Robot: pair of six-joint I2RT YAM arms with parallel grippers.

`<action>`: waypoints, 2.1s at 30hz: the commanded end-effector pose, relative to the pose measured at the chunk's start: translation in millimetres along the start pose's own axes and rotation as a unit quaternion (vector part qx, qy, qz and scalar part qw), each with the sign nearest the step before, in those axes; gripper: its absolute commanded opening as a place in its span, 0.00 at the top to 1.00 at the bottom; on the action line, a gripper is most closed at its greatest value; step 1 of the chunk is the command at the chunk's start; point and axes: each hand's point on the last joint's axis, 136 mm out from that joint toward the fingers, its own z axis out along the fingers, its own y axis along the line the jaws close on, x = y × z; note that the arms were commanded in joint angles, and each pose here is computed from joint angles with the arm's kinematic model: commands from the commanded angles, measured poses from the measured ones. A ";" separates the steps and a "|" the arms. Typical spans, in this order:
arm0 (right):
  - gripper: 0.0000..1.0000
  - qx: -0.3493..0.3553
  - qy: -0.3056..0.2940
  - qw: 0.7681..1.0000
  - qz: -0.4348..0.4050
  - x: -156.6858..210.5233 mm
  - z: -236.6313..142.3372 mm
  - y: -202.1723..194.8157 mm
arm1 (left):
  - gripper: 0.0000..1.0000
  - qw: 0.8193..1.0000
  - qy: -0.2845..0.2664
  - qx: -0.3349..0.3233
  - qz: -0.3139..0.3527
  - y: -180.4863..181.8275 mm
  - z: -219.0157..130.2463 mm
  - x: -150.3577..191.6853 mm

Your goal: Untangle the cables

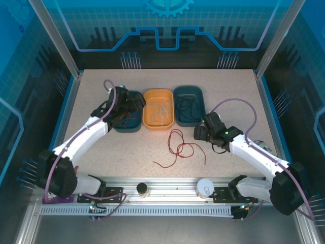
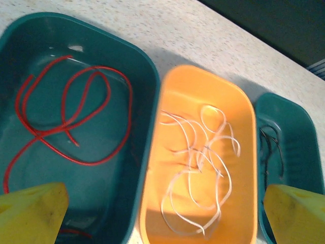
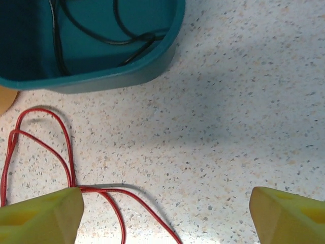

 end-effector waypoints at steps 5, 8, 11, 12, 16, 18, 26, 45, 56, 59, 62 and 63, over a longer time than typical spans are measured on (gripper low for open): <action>0.35 -0.048 0.017 0.998 -0.032 8.6 6.8 40.0 | 0.01 0.998 -0.023 0.055 -0.026 -1.9 -19.4 32.3; 0.42 -0.066 0.024 0.997 -0.033 12.9 14.8 54.6 | 0.01 0.997 -0.019 0.064 -0.036 4.4 -23.0 44.3; 0.45 -0.077 0.033 0.996 -0.045 15.6 22.7 69.5 | 0.01 0.997 -0.016 0.059 -0.038 13.3 -27.7 52.9; 0.47 -0.076 0.035 0.995 -0.052 15.9 25.2 73.1 | 0.01 0.997 -0.017 0.058 -0.038 15.7 -29.7 54.2; 0.60 -0.069 0.039 0.993 -0.086 13.0 34.9 87.6 | 0.01 0.997 -0.025 0.060 -0.039 23.4 -36.5 58.2; 0.64 -0.067 0.038 0.991 -0.105 12.5 39.7 92.8 | 0.01 0.997 -0.027 0.061 -0.040 25.7 -38.5 59.8; 0.63 -0.074 0.026 0.986 -0.147 9.3 51.3 105.1 | 0.01 0.997 -0.031 0.051 -0.053 35.0 -37.5 63.7; 0.65 -0.042 0.038 0.979 -0.198 21.9 76.9 113.5 | 0.01 0.997 -0.024 0.042 -0.061 40.3 -34.3 68.1; 0.71 -0.027 0.043 0.976 -0.211 26.9 88.6 111.3 | 0.01 0.996 -0.021 0.041 -0.070 44.0 -31.3 71.7; 0.73 -0.023 0.047 0.975 -0.214 28.8 92.0 110.7 | 0.01 0.996 -0.020 0.040 -0.072 45.2 -30.8 72.7; 0.78 -0.019 0.046 0.974 -0.219 29.6 92.8 111.2 | 0.01 0.996 -0.019 0.039 -0.075 46.1 -30.4 73.4; 0.81 -0.016 0.045 0.974 -0.221 29.4 92.3 111.2 | 0.01 0.996 -0.018 0.039 -0.076 46.4 -30.0 74.0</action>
